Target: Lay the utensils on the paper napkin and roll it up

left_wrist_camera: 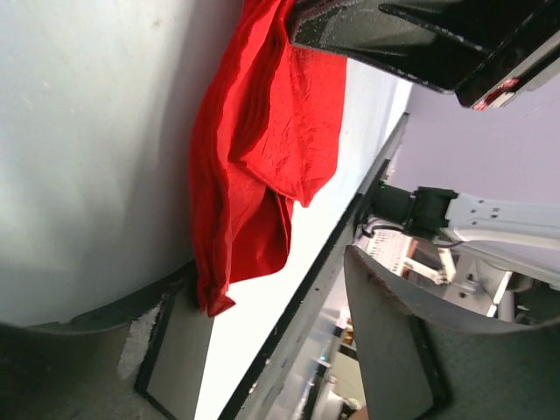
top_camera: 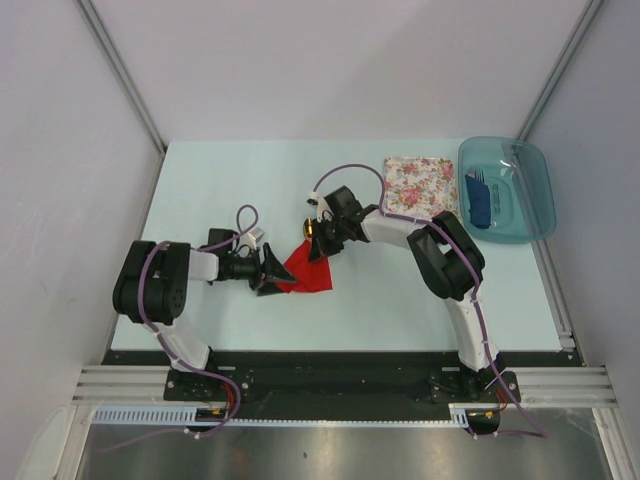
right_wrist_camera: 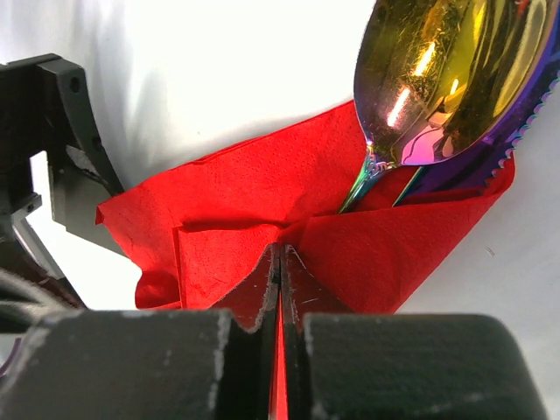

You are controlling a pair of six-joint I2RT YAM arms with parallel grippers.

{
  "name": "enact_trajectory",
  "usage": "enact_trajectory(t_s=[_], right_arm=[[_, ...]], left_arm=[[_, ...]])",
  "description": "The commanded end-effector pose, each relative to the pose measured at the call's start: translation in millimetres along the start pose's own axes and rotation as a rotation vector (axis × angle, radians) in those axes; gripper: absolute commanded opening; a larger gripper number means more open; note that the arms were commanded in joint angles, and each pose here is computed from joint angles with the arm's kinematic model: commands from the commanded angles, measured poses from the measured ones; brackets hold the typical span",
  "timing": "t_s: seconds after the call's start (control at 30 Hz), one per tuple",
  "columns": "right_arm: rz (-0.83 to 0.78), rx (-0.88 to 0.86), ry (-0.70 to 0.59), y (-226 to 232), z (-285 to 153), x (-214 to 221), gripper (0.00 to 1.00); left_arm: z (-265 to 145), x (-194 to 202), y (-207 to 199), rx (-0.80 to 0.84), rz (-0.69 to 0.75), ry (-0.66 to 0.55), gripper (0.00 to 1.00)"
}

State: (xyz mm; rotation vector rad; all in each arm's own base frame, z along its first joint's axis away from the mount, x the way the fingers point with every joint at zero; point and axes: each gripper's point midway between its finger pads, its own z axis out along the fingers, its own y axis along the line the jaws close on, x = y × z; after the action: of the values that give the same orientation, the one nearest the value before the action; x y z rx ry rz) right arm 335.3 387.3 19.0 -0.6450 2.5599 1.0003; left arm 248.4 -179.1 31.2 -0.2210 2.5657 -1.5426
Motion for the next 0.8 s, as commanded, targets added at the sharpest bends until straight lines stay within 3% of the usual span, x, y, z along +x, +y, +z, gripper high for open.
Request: enact_trajectory(t_s=[0.0, 0.2, 0.33, 0.77], right_arm=[[0.035, 0.148, 0.102, -46.5, 22.5, 47.0, 0.0], [0.026, 0.149, 0.104, -46.5, 24.0, 47.1, 0.0], [0.027, 0.152, 0.101, -47.0, 24.7, 46.0, 0.0], [0.039, 0.153, 0.11, -46.4, 28.8, 49.4, 0.0]], left_arm=[[7.5, -15.8, 20.7, -0.071, 0.002, -0.049, 0.63], [5.4, -31.3, 20.5, -0.109, 0.072, -0.104, 0.56], [3.0, -32.3, 30.2, -0.165, 0.074, -0.133, 0.63], [33.4, -30.8, 21.4, -0.054, 0.093, -0.077, 0.68]])
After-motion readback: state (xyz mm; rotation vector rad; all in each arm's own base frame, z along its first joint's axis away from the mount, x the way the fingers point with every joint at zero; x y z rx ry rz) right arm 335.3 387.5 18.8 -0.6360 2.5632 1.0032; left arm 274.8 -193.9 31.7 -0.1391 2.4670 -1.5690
